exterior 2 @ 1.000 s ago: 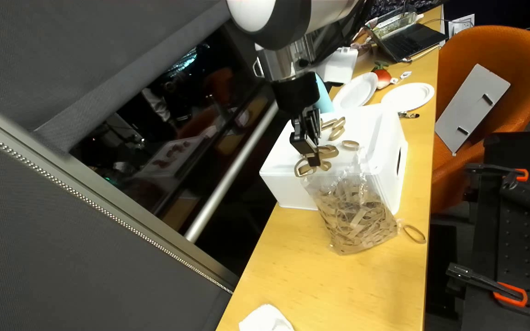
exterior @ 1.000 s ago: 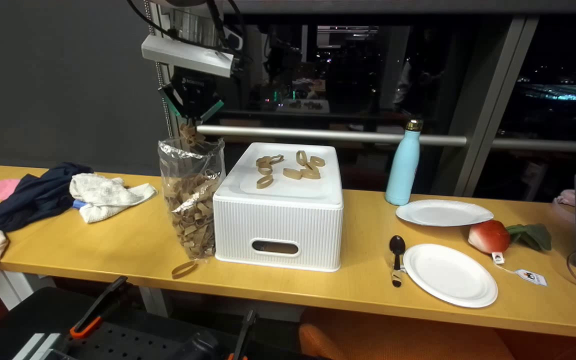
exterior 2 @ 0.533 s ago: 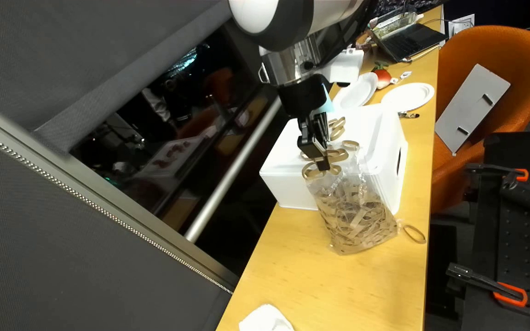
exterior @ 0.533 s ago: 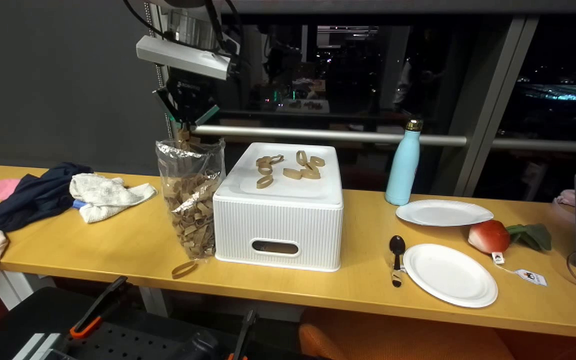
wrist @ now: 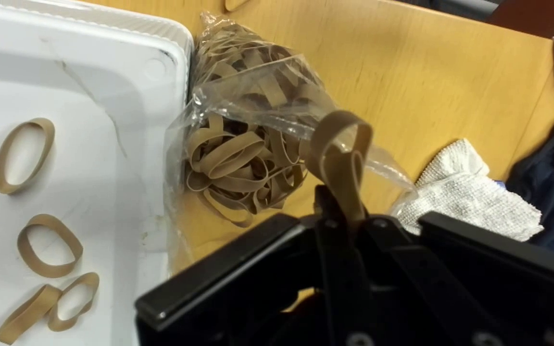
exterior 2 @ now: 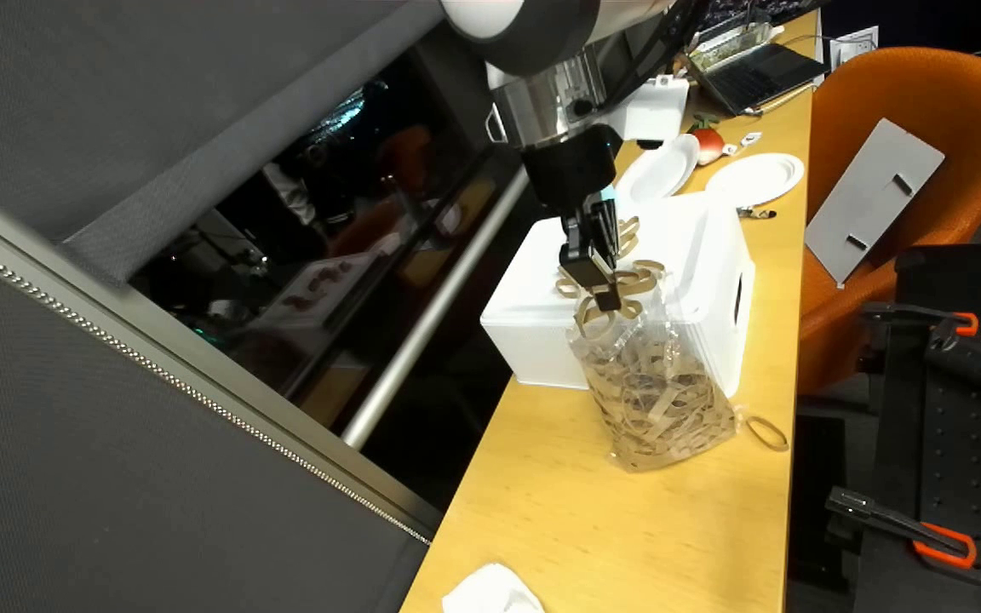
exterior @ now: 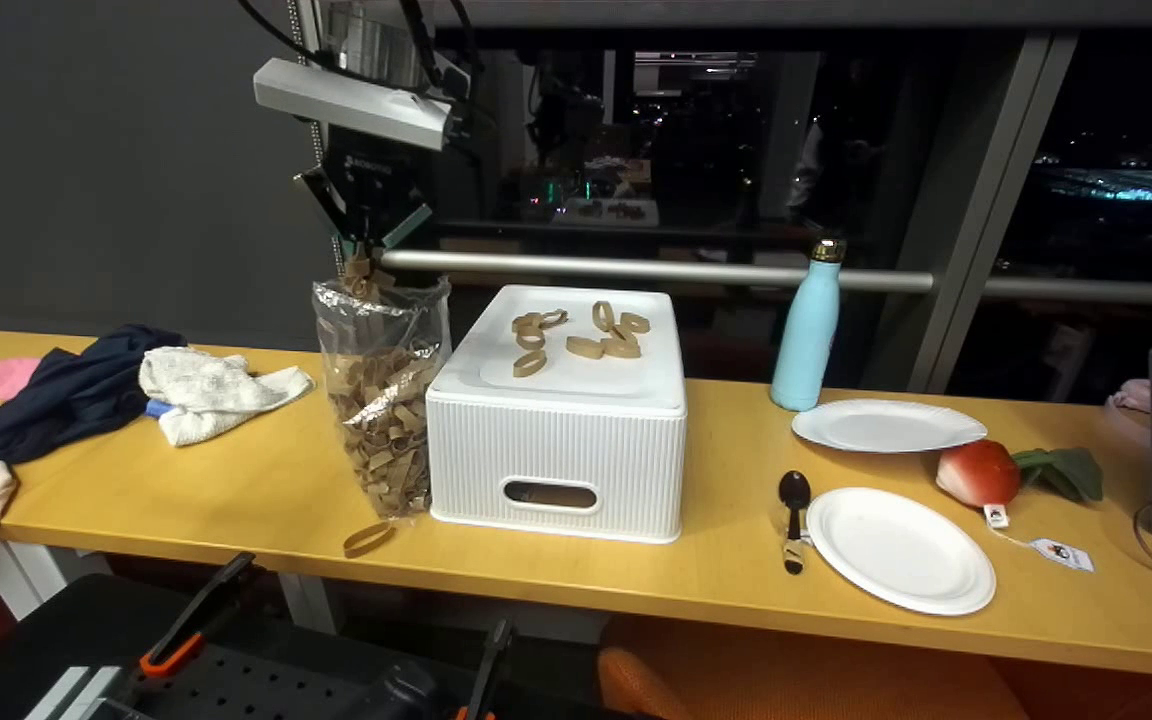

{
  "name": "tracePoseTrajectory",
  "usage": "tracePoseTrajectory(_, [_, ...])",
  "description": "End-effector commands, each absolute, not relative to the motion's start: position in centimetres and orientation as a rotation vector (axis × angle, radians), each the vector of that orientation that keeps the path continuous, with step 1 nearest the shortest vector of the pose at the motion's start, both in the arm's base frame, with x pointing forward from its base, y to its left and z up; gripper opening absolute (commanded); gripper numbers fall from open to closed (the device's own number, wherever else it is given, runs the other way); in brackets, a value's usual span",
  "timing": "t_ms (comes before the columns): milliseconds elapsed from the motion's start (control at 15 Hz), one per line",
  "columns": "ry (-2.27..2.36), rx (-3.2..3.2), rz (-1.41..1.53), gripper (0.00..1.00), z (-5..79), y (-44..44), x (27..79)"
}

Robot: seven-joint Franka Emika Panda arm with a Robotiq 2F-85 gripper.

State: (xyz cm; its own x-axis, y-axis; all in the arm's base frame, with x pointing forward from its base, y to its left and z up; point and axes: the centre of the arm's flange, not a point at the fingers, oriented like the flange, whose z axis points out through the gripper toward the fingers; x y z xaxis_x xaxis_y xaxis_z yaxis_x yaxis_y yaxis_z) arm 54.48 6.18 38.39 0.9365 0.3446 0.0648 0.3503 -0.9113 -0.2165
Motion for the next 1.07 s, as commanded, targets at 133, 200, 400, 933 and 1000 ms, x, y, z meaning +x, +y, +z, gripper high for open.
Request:
tracePoseTrajectory(133, [-0.483,-2.880,-0.038,0.01,39.6,5.5,52.3])
tracePoseTrajectory(200, [-0.482,-2.878,-0.041,0.01,39.6,5.4,52.2])
tracePoseTrajectory(400, [-0.463,-2.884,-0.043,0.01,39.1,4.5,52.0])
tracePoseTrajectory(933, [-0.484,-2.894,-0.104,0.01,39.2,4.0,53.0])
tracePoseTrajectory(1000, [-0.488,-2.894,-0.113,0.01,39.3,4.1,53.1])
